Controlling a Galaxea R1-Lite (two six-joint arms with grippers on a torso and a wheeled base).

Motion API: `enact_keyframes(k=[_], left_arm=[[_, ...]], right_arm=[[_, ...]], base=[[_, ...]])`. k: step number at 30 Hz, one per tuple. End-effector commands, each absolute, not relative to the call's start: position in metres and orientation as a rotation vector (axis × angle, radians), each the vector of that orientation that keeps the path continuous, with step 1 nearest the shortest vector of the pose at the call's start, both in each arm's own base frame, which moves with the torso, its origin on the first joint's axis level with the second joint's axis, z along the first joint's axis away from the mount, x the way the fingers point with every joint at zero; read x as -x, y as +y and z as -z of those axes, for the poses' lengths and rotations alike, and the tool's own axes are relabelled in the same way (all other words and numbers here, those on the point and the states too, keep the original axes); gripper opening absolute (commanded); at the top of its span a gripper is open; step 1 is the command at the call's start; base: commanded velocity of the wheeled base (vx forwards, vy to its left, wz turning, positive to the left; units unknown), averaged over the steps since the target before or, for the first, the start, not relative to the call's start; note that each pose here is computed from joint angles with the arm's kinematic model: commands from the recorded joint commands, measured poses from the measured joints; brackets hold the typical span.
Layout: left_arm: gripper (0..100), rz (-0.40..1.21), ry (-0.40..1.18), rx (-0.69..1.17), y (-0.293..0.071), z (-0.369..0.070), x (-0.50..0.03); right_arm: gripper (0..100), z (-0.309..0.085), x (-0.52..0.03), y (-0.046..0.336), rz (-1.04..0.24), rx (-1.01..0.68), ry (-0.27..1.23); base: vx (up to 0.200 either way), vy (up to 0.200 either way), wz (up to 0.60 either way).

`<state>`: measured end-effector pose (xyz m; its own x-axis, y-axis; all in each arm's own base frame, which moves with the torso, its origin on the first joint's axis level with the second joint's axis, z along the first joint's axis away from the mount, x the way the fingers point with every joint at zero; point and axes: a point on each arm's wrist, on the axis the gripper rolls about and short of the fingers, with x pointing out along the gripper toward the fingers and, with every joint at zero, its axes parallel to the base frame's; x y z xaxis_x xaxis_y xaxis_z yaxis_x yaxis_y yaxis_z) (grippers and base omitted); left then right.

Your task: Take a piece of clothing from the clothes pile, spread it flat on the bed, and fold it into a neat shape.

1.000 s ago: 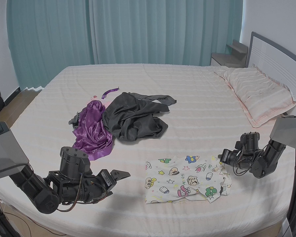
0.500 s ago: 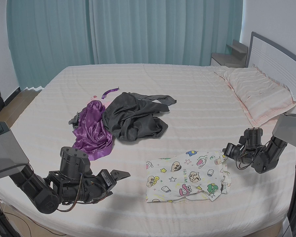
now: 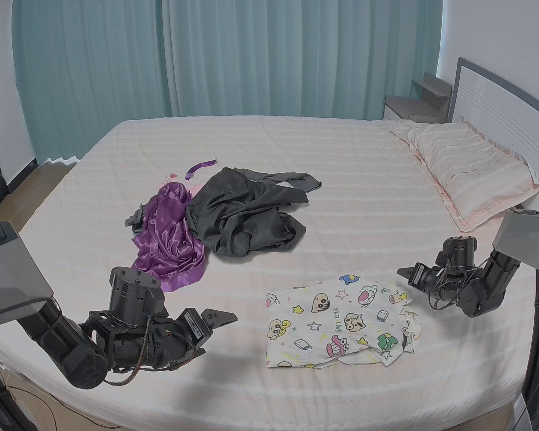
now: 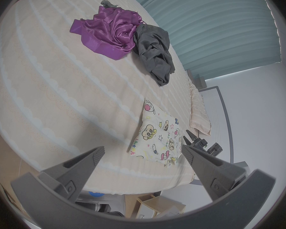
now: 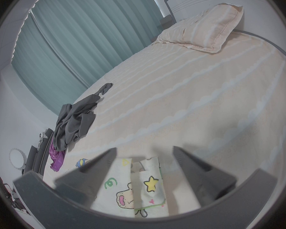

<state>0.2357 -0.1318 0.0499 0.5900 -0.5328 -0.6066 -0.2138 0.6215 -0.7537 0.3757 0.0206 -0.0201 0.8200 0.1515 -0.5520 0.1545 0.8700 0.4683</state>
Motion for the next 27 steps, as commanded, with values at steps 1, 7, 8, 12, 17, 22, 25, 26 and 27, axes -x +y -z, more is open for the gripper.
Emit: enact_keyframes(k=[1, 7, 8, 12, 17, 22, 25, 26, 27], left_arm=[[100, 0.218, 0.953, 0.912, -0.132, -0.049, -0.236], [100, 0.218, 0.953, 0.912, -0.132, -0.049, -0.236], [100, 0.218, 0.953, 0.912, -0.132, -0.049, -0.236], [100, 0.218, 0.953, 0.912, -0.132, -0.049, -0.236], [100, 0.218, 0.953, 0.912, -0.132, -0.049, -0.236], [100, 0.219, 0.954, 0.913, -0.132, -0.049, -0.236], [100, 0.216, 0.955, 0.912, -0.132, -0.049, -0.236], [100, 0.216, 0.957, 0.911, -0.132, -0.048, -0.236], [100, 0.216, 0.957, 0.911, -0.132, -0.048, -0.236]], right_arm=[[100, 0.002, -0.375, 0.012, 0.014, -0.533, 0.567], [100, -0.026, -0.357, 0.023, -0.034, -0.525, 0.542], [100, -0.025, -0.355, 0.028, -0.048, -0.522, 0.55], [100, -0.017, -0.346, 0.043, -0.083, -0.509, 0.602], [100, 0.016, -0.341, 0.054, -0.102, -0.496, 0.71], [100, 0.032, -0.342, 0.056, -0.11, -0.496, 0.754], [100, 0.033, -0.344, 0.057, -0.131, -0.504, 0.748], [100, 0.032, -0.345, 0.057, -0.138, -0.506, 0.74], [100, 0.033, -0.345, 0.058, -0.139, -0.506, 0.742]], base=[[0.0, 0.0, 0.0], [0.0, 0.0, 0.0], [0.0, 0.0, 0.0], [0.0, 0.0, 0.0], [0.0, 0.0, 0.0], [0.0, 0.0, 0.0], [0.0, 0.0, 0.0], [0.0, 0.0, 0.0], [0.0, 0.0, 0.0]])
